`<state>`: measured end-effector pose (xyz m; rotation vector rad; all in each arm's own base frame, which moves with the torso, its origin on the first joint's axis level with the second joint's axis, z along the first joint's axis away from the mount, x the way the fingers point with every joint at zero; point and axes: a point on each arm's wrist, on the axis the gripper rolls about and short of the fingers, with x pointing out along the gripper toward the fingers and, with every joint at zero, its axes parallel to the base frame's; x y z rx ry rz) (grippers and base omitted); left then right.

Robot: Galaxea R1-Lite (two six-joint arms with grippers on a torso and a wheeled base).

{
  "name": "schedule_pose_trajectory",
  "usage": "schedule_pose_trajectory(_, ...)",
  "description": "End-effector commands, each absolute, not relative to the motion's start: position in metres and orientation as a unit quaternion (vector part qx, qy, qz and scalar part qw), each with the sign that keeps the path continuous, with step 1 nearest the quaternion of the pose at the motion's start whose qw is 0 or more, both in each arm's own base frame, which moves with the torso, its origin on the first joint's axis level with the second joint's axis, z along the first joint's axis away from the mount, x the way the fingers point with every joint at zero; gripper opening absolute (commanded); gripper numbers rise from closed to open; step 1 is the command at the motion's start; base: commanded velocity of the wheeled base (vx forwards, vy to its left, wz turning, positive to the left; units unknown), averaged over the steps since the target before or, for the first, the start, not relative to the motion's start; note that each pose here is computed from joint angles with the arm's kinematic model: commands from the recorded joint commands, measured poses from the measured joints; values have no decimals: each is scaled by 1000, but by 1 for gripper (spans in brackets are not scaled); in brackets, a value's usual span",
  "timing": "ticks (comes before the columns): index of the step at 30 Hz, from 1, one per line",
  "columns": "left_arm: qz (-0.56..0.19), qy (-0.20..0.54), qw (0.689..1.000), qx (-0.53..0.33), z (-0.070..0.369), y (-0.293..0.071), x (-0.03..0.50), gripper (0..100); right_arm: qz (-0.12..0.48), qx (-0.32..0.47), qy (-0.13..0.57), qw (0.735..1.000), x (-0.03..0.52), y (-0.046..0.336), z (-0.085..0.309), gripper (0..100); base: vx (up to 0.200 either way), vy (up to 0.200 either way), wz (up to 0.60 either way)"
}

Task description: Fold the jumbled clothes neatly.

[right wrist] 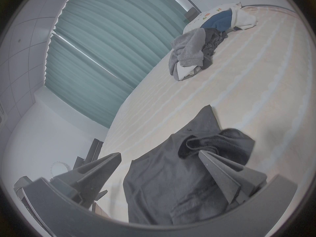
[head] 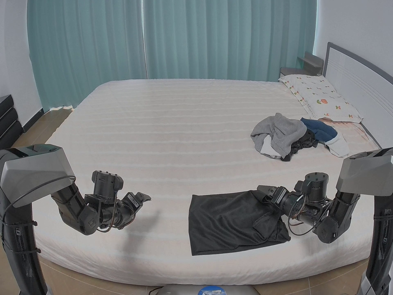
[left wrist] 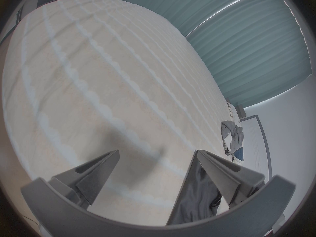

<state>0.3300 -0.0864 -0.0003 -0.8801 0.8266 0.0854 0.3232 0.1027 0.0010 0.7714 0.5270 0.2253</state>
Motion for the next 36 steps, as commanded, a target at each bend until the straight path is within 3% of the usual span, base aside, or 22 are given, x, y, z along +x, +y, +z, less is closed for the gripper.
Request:
schedule_pose_trajectory(1, 42, 391, 822, -413, -2, -87, 330, 100, 103, 369, 266, 885, 327, 104, -13, 100, 0, 0, 0)
schedule_pose_trajectory(16, 41, 388, 823, -413, -2, -87, 332, 100, 99, 364, 279, 883, 330, 107, -24, 100, 0, 0, 0)
schedule_pose_trajectory(17, 41, 388, 823, -413, -2, -87, 332, 100, 97, 364, 280, 883, 330, 106, -25, 0, 0, 0, 0)
schedule_pose_trajectory(36, 42, 390, 822, -413, -3, -87, 332, 100, 36, 377, 254, 890, 349, 69, -33, 0, 0, 0, 0)
